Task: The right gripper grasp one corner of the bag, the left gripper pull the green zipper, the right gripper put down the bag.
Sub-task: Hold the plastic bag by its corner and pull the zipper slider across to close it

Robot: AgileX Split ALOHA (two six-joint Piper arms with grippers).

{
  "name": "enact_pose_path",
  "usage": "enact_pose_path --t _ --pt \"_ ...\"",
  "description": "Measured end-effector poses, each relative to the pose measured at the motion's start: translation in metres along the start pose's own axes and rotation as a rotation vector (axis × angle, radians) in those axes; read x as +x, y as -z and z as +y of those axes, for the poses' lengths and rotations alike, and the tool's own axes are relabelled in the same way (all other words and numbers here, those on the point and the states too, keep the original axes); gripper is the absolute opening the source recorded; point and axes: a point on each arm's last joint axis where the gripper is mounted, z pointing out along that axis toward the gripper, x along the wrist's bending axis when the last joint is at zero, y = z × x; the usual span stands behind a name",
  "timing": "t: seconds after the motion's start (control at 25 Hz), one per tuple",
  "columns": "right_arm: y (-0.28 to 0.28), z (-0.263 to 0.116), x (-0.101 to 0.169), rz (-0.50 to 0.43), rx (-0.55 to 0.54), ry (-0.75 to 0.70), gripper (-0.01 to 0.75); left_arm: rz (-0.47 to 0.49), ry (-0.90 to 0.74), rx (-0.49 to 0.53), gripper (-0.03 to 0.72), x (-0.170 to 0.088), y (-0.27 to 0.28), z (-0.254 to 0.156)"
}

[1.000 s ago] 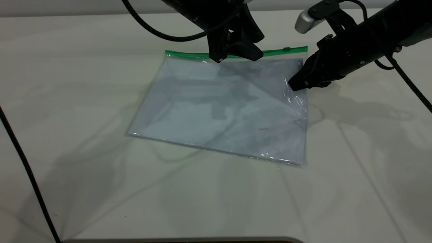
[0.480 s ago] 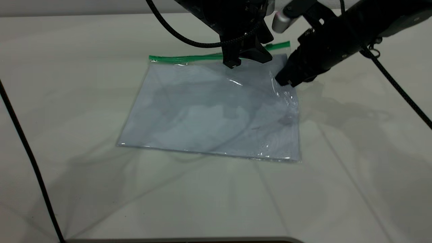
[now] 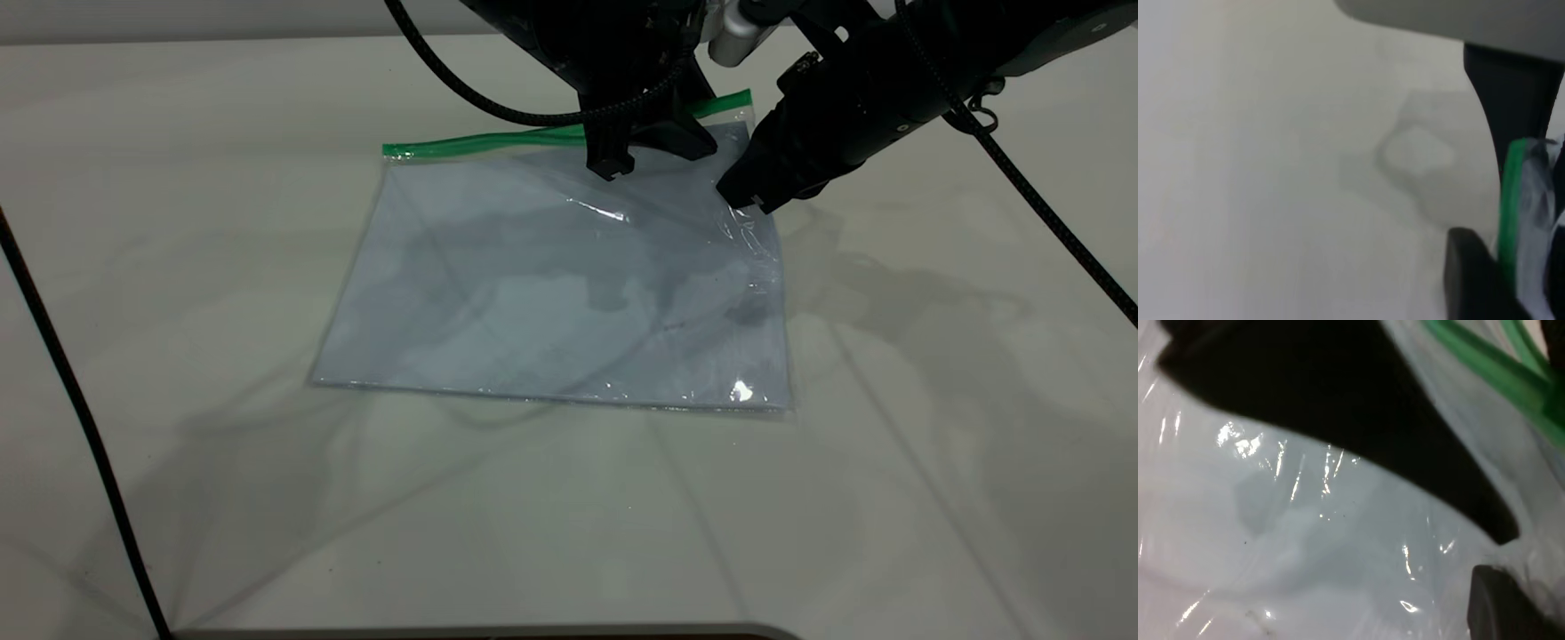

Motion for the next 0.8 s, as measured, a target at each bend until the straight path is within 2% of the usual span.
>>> enact_pose_path --t 0.16,0.24,0.52,0.8 --pt "0.0 0.001 0.0 0.003 -0.007 -0.011 0.035 0.002 0.0 0.001 0.093 0.0 0.0 0.0" --pt "0.0 0.001 0.001 0.006 -0.014 -0.023 0.035 0.004 -0.001 0.002 0.046 0.001 0.0 0.0" --pt "0.002 0.001 -0.001 0.022 -0.032 -0.058 0.035 0.013 0.0 0.006 0.043 0.002 0.001 0.0" --pt "0.015 -0.009 -0.021 0.099 -0.116 -0.174 0.035 0.044 0.009 0.001 0.043 0.007 0.005 0.004"
